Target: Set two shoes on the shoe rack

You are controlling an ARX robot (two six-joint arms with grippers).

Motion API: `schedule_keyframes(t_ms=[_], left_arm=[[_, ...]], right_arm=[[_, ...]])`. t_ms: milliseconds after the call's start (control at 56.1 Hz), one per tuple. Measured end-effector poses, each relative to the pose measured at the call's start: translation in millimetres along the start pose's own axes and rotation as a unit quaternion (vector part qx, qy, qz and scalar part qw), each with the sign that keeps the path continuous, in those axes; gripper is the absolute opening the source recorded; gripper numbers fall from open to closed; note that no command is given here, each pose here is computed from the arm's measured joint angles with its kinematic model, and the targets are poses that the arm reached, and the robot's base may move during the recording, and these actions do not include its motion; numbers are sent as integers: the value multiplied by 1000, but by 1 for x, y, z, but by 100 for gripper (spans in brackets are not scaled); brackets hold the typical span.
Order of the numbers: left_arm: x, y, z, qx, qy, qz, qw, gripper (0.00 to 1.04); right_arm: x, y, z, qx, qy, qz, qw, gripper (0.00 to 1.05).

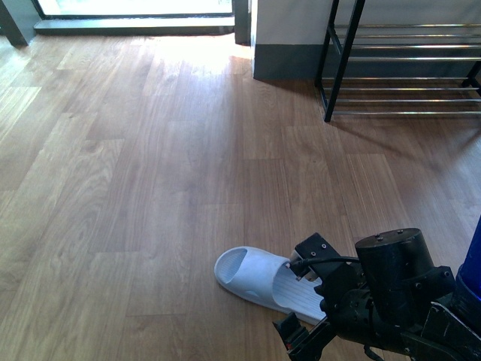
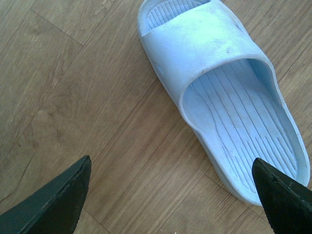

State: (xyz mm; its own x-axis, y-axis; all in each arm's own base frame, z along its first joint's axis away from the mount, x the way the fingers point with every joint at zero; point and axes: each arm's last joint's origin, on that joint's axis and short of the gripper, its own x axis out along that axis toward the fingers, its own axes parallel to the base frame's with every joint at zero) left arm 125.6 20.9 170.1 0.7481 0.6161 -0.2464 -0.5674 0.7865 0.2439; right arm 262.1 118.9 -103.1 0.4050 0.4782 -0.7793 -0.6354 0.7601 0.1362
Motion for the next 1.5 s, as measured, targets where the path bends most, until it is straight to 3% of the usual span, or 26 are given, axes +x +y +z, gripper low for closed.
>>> schedule_keyframes(t_ms=[232, 321, 517, 713, 1177, 1498], left_arm=[[0, 0, 0, 0, 0, 0, 1000, 2], [0, 0, 0, 0, 0, 0, 1000, 2], [0, 0, 0, 0, 0, 0, 1000, 2], [0, 0, 0, 0, 0, 0, 1000, 2], [0, 0, 0, 0, 0, 0, 1000, 2], [0, 0, 0, 0, 0, 0, 1000, 2]], right_arm=[[0, 0, 0, 3, 1, 0, 1000, 96], [4, -3, -1, -31, -37, -32, 998, 96], [38, -4, -19, -35, -7, 3, 999, 96], [66, -6, -5, -45, -15, 23, 999, 96], [101, -3, 1, -29, -23, 26, 999, 96], [100, -6, -1, -21, -25, 10, 999, 34]])
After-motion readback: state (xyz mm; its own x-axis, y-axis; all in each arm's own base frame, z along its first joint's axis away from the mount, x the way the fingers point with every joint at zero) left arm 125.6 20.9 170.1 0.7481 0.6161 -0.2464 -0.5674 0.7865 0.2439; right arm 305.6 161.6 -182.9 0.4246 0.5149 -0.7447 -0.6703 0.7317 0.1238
